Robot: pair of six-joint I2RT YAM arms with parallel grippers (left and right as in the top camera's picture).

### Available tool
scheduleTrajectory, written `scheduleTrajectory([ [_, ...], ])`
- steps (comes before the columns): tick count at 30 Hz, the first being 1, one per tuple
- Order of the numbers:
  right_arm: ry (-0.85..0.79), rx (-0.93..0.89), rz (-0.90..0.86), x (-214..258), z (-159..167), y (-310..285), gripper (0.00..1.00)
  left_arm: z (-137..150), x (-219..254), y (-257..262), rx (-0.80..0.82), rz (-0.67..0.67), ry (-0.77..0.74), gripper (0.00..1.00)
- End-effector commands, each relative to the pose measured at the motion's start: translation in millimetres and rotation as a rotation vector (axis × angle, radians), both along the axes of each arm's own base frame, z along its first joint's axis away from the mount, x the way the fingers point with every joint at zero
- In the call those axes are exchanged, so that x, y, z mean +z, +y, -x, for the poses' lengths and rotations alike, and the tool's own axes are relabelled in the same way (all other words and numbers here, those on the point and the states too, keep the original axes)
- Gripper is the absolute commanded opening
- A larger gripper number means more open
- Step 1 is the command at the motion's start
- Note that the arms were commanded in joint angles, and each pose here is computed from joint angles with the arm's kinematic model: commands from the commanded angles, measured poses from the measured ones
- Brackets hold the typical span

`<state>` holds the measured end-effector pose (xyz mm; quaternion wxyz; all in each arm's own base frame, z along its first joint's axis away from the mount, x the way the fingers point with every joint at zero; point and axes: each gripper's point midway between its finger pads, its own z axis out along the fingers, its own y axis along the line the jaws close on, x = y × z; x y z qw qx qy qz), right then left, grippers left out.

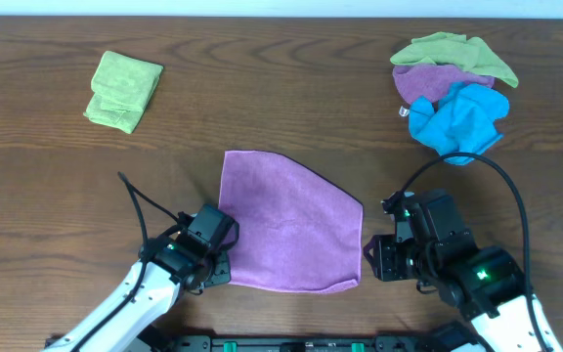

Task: Fold the cloth
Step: 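Grasp the purple cloth's near-left corner with the left gripper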

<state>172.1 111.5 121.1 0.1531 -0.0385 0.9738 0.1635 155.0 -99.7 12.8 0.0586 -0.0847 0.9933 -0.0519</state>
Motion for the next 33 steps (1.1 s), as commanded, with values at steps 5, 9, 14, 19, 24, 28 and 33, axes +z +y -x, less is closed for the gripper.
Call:
scheduleTrajectory([
  [5, 0.002, -0.001, 0.001, -1, 1, 1, 0.40, -3, -2, -4, 0.049, 0.007, 0.018, 0.41],
  [9, 0.003, -0.001, 0.001, -1, 1, 1, 0.40, -5, -6, -5, 0.052, 0.001, 0.021, 0.36],
  [14, 0.003, -0.001, 0.001, -1, 1, 1, 0.40, -6, -10, -6, 0.071, 0.000, 0.030, 0.34],
  [19, 0.003, -0.002, 0.002, -1, 1, 1, 0.40, 3, -15, -11, 0.071, 0.021, 0.088, 0.34],
  [24, 0.002, -0.003, 0.004, -1, 1, 0, 0.40, 8, -19, -14, 0.069, 0.032, 0.126, 0.34],
  [28, 0.003, -0.003, 0.004, -1, 1, 0, 0.40, 8, -21, -11, 0.089, 0.014, 0.131, 0.28],
  [33, 0.003, -0.003, 0.004, -1, 1, 0, 0.39, 13, -29, -8, 0.091, -0.012, 0.170, 0.06],
])
